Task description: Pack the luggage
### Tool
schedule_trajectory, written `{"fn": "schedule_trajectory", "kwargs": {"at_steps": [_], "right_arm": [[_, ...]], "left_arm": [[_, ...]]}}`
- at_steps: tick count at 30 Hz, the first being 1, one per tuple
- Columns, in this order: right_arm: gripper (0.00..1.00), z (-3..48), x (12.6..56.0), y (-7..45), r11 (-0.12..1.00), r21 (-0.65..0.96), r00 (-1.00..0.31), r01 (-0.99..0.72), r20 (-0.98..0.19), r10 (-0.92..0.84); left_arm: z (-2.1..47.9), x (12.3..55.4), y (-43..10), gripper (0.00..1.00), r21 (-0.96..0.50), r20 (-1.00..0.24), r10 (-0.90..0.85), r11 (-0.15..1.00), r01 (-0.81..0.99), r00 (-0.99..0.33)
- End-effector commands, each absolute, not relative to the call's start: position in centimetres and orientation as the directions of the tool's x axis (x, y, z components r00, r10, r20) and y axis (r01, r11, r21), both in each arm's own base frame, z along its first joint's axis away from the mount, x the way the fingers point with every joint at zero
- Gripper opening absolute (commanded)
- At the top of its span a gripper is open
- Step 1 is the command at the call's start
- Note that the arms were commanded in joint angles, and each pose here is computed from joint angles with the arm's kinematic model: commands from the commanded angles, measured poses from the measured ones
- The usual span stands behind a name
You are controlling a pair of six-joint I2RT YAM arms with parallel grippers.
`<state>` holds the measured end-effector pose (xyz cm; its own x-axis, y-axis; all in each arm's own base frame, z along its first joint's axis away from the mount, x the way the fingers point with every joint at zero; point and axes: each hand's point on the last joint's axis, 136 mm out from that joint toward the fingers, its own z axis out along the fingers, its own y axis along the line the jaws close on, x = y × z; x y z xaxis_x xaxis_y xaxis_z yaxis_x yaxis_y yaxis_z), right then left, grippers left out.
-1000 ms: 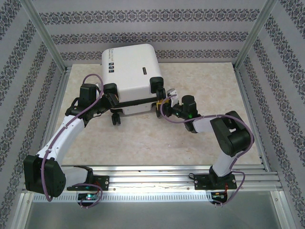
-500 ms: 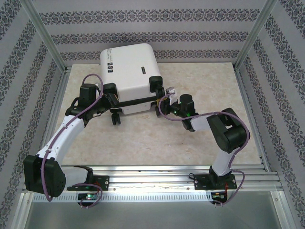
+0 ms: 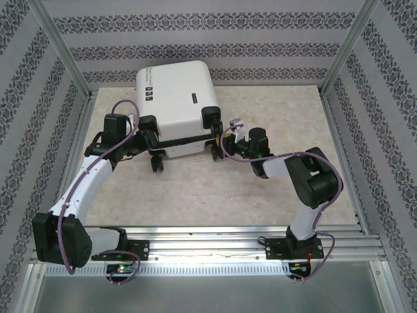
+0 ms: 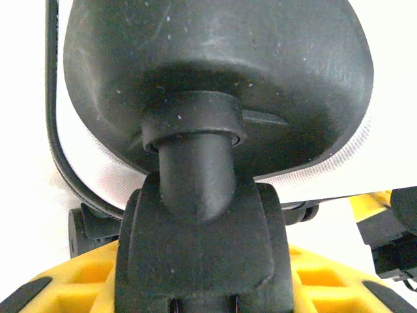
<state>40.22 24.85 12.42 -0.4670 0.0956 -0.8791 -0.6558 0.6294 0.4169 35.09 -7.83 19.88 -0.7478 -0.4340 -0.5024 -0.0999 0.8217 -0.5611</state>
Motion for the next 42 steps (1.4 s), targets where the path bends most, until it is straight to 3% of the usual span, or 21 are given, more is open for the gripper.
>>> {"fn": "schedule_trajectory", "kwargs": {"at_steps": [1,8,10,13,15,17,19,26,37,42], "right_arm": [[0.00,13.2,41.0,23.1,0.654,0.445,-0.458,-0.612,-0.874,0.165],[0.00,13.5,36.5,28.2,0.550,0.446,-0.482,-0.706,-0.872,0.087],[0.00,13.6,36.0,29.4,0.538,0.438,-0.481,-0.720,-0.874,0.068],[0.00,14.1,36.3,29.9,0.529,0.443,-0.478,-0.724,-0.875,0.079],[0.00,14.4,36.4,30.2,0.516,0.441,-0.474,-0.734,-0.877,0.076],[0.00,14.7,36.4,30.5,0.500,0.439,-0.470,-0.747,-0.880,0.070],[0.00,14.8,36.4,30.7,0.488,0.440,-0.471,-0.754,-0.880,0.065],[0.00,14.5,36.3,31.0,0.469,0.455,-0.488,-0.757,-0.871,0.058],[0.00,13.9,35.9,30.9,0.441,0.483,-0.539,-0.756,-0.842,-0.001],[0.00,13.3,35.7,30.6,0.457,0.500,-0.581,-0.735,-0.813,-0.044]], "left_arm": [[24.2,37.0,-5.3,0.00,-0.465,-0.677,-0.325,0.884,0.042,-0.661],[23.6,38.1,2.1,0.00,-0.413,-0.688,-0.399,0.902,-0.125,-0.607],[24.1,38.3,3.0,0.05,-0.404,-0.694,-0.401,0.904,-0.138,-0.597],[25.8,38.2,2.5,0.24,-0.424,-0.707,-0.402,0.899,-0.106,-0.581],[27.3,37.8,1.3,0.49,-0.434,-0.726,-0.395,0.898,-0.071,-0.563],[28.6,37.1,0.0,0.60,-0.425,-0.742,-0.373,0.904,-0.040,-0.557],[29.8,36.4,-1.5,0.65,-0.418,-0.761,-0.358,0.908,-0.012,-0.541],[31.2,34.4,-8.1,0.68,-0.418,-0.775,-0.308,0.905,0.083,-0.551],[26.2,32.7,-20.3,0.68,-0.365,-0.720,-0.118,0.902,0.229,-0.684],[24.5,33.4,-22.5,0.68,-0.315,-0.701,-0.061,0.920,0.232,-0.711]]}}
